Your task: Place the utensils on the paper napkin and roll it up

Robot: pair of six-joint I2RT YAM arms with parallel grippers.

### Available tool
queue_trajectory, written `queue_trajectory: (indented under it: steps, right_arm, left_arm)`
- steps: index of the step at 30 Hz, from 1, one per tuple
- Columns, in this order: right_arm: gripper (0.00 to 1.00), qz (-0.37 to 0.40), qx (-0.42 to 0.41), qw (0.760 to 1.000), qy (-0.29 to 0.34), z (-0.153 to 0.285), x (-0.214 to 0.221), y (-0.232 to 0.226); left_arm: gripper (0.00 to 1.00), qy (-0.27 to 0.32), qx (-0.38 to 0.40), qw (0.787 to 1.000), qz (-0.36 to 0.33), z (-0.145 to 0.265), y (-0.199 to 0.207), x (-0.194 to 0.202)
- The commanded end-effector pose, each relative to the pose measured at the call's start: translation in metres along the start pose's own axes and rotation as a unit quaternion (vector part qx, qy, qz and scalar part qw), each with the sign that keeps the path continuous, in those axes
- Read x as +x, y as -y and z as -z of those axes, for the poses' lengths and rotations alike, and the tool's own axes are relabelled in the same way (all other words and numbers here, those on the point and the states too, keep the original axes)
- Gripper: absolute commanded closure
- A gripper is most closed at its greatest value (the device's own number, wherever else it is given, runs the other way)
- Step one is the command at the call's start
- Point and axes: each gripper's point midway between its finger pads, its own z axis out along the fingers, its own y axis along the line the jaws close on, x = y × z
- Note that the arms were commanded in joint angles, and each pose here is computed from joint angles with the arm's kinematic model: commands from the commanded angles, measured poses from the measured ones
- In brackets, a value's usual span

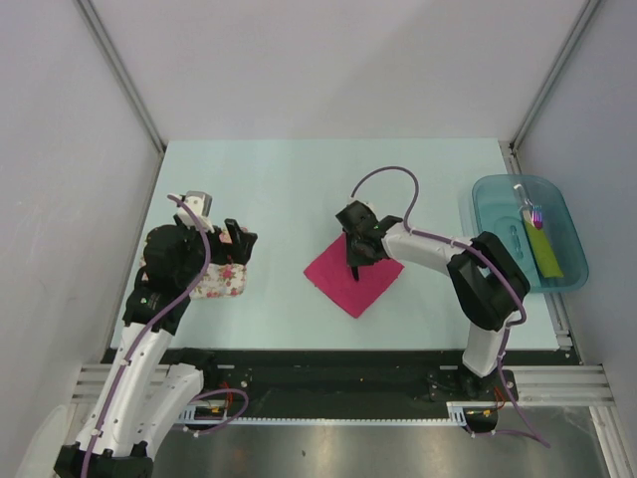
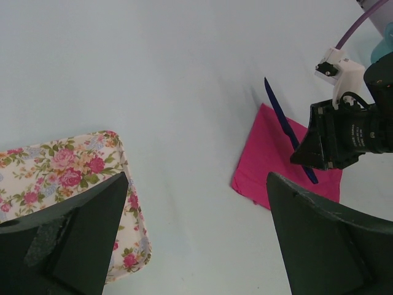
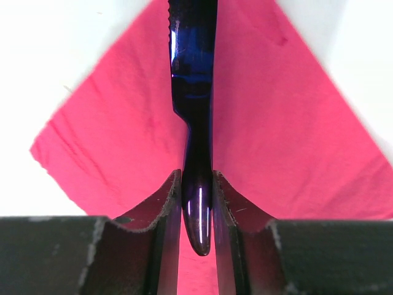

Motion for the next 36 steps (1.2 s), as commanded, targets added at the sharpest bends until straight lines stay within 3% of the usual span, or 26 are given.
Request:
queue_trajectory:
  steps: [1,29,36]
  right_arm:
    - [0.99,-0.016,-0.01,1.0,0.003,0.003,-0.007,-0.017]
    - [0.95,-0.038,0.021,0.999,-0.022,-0.016,0.005,-0.014]
    - [0.79,-0.042,0.018,0.998,-0.032,-0.017,0.009,-0.016]
  left_arm:
    - [0.0,0.027,0.005,1.0,0.009,-0.001,0.002,-0.013]
    - [0.0,0.017,0.004,1.0,0.016,-0.006,-0.001,-0.003]
    - [0.0,0.012,-0.001,1.0,0.017,-0.006,-0.003,-0.001]
